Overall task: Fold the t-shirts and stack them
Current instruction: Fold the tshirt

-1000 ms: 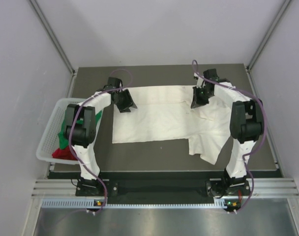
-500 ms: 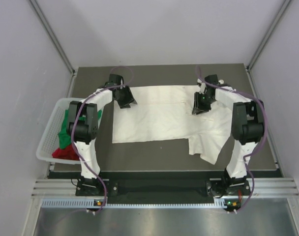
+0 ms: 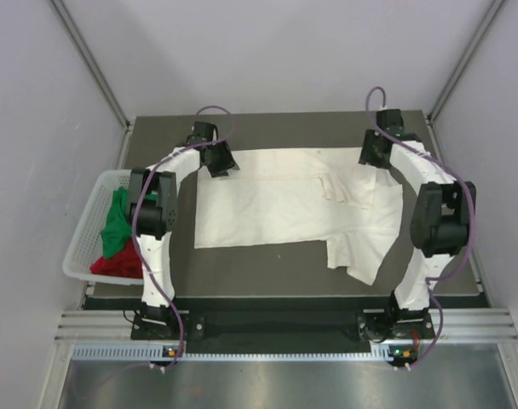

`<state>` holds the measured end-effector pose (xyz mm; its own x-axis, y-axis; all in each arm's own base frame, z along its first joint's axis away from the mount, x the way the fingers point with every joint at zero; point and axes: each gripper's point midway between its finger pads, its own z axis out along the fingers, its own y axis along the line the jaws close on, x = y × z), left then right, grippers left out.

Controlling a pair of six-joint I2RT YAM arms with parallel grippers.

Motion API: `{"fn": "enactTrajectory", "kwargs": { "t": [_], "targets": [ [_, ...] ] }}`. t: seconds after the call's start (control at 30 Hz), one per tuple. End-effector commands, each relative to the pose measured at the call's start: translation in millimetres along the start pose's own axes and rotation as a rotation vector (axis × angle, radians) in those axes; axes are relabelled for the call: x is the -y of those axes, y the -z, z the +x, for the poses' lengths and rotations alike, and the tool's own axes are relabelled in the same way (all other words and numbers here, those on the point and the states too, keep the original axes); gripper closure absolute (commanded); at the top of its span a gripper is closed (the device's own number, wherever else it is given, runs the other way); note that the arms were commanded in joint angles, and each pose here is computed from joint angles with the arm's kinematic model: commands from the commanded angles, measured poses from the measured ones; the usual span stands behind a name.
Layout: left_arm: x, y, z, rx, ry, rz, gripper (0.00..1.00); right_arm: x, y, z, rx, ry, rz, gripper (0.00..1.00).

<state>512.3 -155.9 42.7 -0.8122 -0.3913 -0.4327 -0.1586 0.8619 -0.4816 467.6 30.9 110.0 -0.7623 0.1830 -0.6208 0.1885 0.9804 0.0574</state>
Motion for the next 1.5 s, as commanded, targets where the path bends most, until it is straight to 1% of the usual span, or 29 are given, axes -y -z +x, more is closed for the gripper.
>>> {"fn": "enactTrajectory", "kwargs": {
  "t": [0.0, 0.03, 0.1, 0.13, 0.33, 0.47, 0.5, 0.53, 0.57, 0.6, 0.63, 0.67, 0.73, 0.83, 1.03, 1.07, 1.1, 1.13, 1.2, 1.23, 1.27, 1.33, 1.4, 1.47],
  "targets": [
    [-14, -14, -7, 0.02, -0.018, -0.054, 0.48, 21, -14, -29, 0.066, -0.151, -0.012, 0.5],
    [-16, -16, -6, 0.016, -0.016, -0.062, 0.48, 35, -20, -34, 0.073, -0.19, -0.027, 0.48],
    [-25, -20, -3, 0.011, -0.009, -0.099, 0.48, 44, -35, -30, 0.054, -0.234, -0.042, 0.48],
    [-29, -22, -1, 0.007, -0.003, -0.117, 0.48, 47, -39, -32, 0.051, -0.257, -0.091, 0.48],
    [-49, -33, 7, -0.011, 0.011, -0.196, 0.48, 44, -73, -23, 0.023, -0.324, -0.241, 0.51],
    [-57, -34, 9, -0.012, 0.011, -0.236, 0.48, 46, -92, -19, 0.02, -0.388, -0.298, 0.52],
    [-59, -34, 9, -0.014, 0.011, -0.247, 0.48, 47, -96, -18, 0.02, -0.396, -0.303, 0.54],
    [-61, -33, 10, -0.014, 0.011, -0.258, 0.48, 55, -100, -17, 0.026, -0.409, -0.288, 0.58],
    [-65, -32, 9, -0.008, 0.01, -0.276, 0.48, 60, -105, -13, 0.022, -0.418, -0.272, 0.7],
    [-68, -31, 7, 0.001, 0.01, -0.297, 0.48, 66, -106, -13, 0.026, -0.424, -0.252, 0.78],
    [-72, -29, 7, 0.003, 0.011, -0.321, 0.48, 81, -109, -11, 0.034, -0.435, -0.207, 0.88],
    [-74, -29, 7, 0.006, 0.013, -0.334, 0.48, 88, -109, -10, 0.041, -0.442, -0.188, 0.92],
    [-76, -28, 7, 0.01, 0.023, -0.346, 0.48, 109, -106, -9, 0.07, -0.461, -0.128, 0.96],
    [-75, -30, 7, 0.006, 0.044, -0.343, 0.48, 125, -103, -1, 0.078, -0.478, -0.052, 0.98],
    [-56, -31, 3, 0.004, 0.092, -0.27, 0.48, 137, -78, 8, 0.086, -0.524, 0.046, 0.97],
    [-54, -29, 1, 0.012, 0.096, -0.264, 0.48, 138, -71, 3, 0.098, -0.525, 0.052, 0.95],
    [-45, -28, 1, -0.003, 0.102, -0.225, 0.48, 140, -67, 5, 0.087, -0.529, 0.071, 0.91],
    [-41, -27, -1, -0.001, 0.103, -0.212, 0.48, 140, -63, -3, 0.099, -0.527, 0.068, 0.82],
    [-30, -23, -4, -0.001, 0.102, -0.17, 0.48, 137, -52, -17, 0.122, -0.519, 0.058, 0.72],
    [-27, -22, -7, 0.002, 0.101, -0.158, 0.48, 134, -48, -23, 0.135, -0.515, 0.047, 0.63],
    [-24, -19, -9, 0.008, 0.101, -0.148, 0.48, 130, -41, -32, 0.159, -0.507, 0.036, 0.6],
    [-19, -18, -12, 0.012, 0.098, -0.132, 0.47, 120, -31, -45, 0.189, -0.494, 0.01, 0.54],
    [-18, -18, -14, 0.015, 0.093, -0.129, 0.47, 108, -29, -51, 0.203, -0.476, -0.025, 0.54],
    [-20, -20, -12, 0.004, 0.09, -0.135, 0.47, 96, -28, -52, 0.188, -0.476, -0.072, 0.57]
  ]
}}
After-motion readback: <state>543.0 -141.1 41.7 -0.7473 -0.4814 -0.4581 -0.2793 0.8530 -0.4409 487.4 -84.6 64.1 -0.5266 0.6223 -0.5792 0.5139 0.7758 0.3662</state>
